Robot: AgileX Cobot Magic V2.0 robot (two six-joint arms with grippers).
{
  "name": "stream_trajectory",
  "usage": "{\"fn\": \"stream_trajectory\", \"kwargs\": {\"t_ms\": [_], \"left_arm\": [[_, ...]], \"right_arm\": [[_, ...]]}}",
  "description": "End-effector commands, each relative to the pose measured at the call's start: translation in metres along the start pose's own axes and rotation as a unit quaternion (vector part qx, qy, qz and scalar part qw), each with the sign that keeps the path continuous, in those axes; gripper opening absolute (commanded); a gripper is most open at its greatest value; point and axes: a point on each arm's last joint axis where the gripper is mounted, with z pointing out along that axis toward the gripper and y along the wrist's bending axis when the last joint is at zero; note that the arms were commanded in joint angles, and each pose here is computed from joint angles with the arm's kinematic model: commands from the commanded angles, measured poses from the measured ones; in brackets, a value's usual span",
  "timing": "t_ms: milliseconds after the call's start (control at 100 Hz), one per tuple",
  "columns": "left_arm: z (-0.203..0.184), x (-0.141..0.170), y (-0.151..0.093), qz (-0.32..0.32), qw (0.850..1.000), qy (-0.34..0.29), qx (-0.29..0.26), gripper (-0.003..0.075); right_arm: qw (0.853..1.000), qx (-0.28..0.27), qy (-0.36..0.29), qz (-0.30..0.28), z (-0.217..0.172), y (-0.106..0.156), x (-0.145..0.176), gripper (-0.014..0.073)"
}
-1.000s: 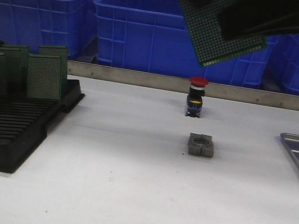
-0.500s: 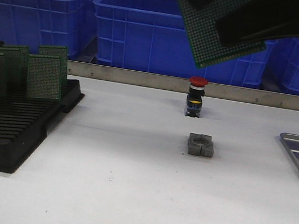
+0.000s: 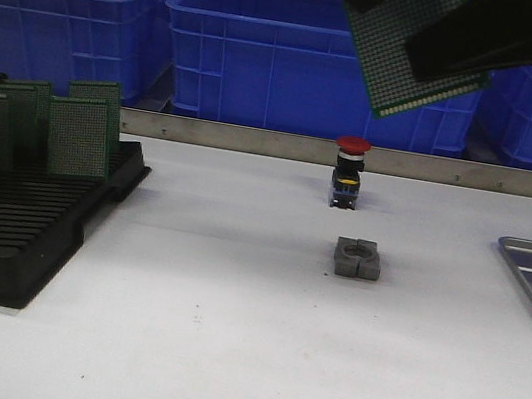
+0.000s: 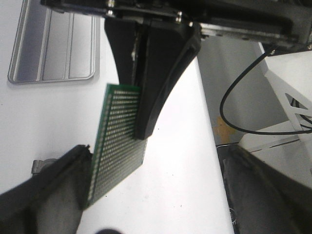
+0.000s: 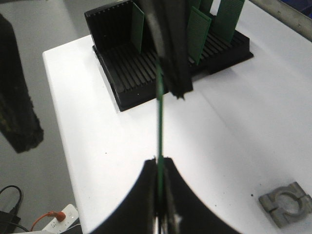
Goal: Place circuit board on tray
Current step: 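Open the left gripper and carry the board with the right gripper toward the tray, then lower the board flat onto the metal tray and open the right gripper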
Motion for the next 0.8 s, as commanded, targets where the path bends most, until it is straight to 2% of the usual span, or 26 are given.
{"fn": "stream_trajectory", "kwargs": {"t_ms": [0,150,270,390,540,640,790], "left_arm": [[-0.018,-0.021,-0.018,0.014,0.999,-0.038,0.017,0.0526],[-0.018,-0.021,-0.018,0.014,0.999,-0.038,0.017,0.0526],[-0.018,-0.021,-0.018,0.014,0.999,-0.038,0.017,0.0526],[-0.018,-0.021,-0.018,0.014,0.999,-0.038,0.017,0.0526],[-0.018,-0.021,-0.018,0.014,0.999,-0.038,0.017,0.0526],[-0.018,-0.021,-0.018,0.014,0.999,-0.038,0.017,0.0526],[-0.018,-0.021,-0.018,0.014,0.999,-0.038,0.017,0.0526]], "right_arm": [[0.999,0.031,-0.03,0.012,-0.021,-0.001,-0.015,-0.0064],[0.993,0.089,-0.009,0.071,-0.051,-0.011,-0.006,-0.0064],[0.979,0.147,-0.023,0.142,-0.074,-0.026,0.002,-0.0065],[0.954,0.21,-0.039,0.208,-0.092,-0.047,0.013,-0.0065],[0.921,0.262,-0.045,0.284,-0.099,-0.077,0.033,-0.0066],[0.896,0.276,-0.049,0.345,-0.095,-0.098,0.049,-0.0068],[0.871,0.272,-0.041,0.406,-0.08,-0.124,0.073,-0.0068]]}}
